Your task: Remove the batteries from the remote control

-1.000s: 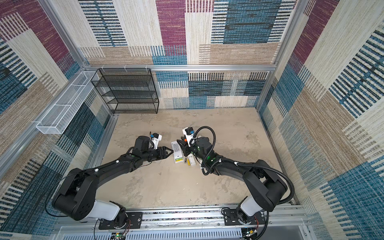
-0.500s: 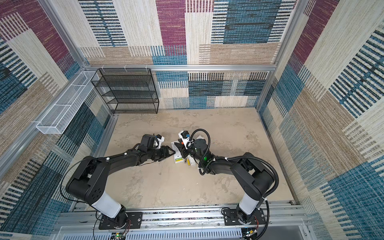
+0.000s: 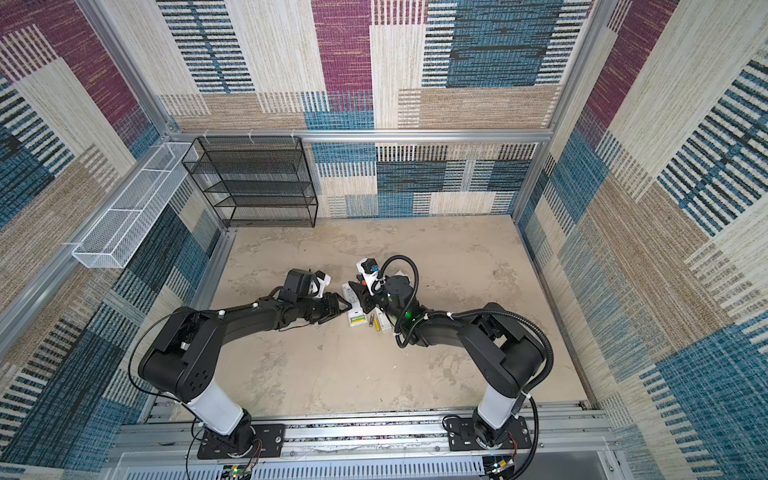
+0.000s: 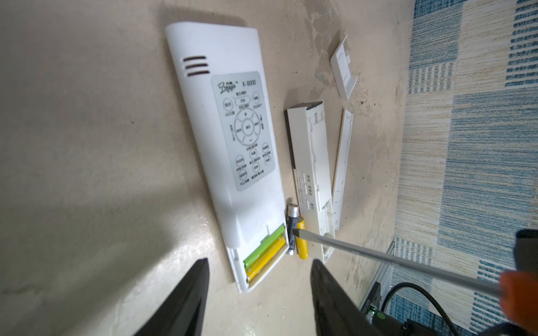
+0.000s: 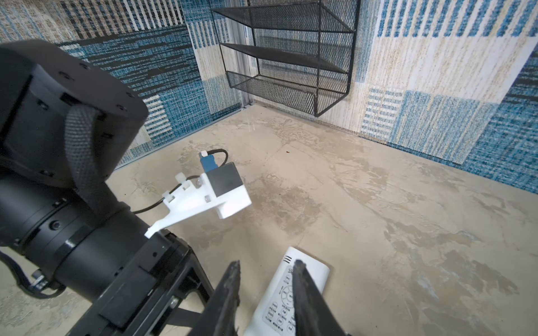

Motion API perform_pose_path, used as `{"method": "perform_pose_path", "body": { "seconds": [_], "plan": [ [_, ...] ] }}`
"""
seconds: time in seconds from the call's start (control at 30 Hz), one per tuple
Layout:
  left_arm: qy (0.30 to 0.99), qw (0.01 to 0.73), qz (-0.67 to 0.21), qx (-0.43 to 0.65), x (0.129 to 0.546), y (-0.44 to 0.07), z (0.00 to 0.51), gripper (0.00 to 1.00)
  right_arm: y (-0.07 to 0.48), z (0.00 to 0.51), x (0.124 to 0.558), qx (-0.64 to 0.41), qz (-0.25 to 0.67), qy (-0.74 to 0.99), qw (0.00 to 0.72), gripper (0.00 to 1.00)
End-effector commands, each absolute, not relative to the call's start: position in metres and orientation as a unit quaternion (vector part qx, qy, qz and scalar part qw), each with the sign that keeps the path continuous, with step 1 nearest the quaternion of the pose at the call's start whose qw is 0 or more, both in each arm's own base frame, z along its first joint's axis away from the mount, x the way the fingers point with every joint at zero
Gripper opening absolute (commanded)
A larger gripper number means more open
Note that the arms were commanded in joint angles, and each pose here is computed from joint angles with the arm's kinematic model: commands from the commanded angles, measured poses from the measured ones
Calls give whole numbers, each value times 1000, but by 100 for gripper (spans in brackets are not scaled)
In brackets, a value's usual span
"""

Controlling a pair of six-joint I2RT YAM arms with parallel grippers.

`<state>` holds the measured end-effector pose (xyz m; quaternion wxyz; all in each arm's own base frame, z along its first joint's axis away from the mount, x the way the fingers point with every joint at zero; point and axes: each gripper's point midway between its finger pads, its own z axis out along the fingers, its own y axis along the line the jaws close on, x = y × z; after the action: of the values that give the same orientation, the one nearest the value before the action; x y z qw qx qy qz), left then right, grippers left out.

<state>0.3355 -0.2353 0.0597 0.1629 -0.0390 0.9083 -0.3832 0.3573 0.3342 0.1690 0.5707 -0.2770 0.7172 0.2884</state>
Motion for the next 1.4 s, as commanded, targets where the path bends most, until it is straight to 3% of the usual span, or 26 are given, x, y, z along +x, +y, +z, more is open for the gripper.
{"method": "perform_pose_path", "body": {
  "seconds": [0.0,1.37],
  "plan": [
    [909,151,-387,-43,332,-236,57,58,333,172,359,-263,290,720,573,0],
    [913,130,-382,-56,323,-233,45,55,341,166,362,-277,259,731,567,0]
  ]
}}
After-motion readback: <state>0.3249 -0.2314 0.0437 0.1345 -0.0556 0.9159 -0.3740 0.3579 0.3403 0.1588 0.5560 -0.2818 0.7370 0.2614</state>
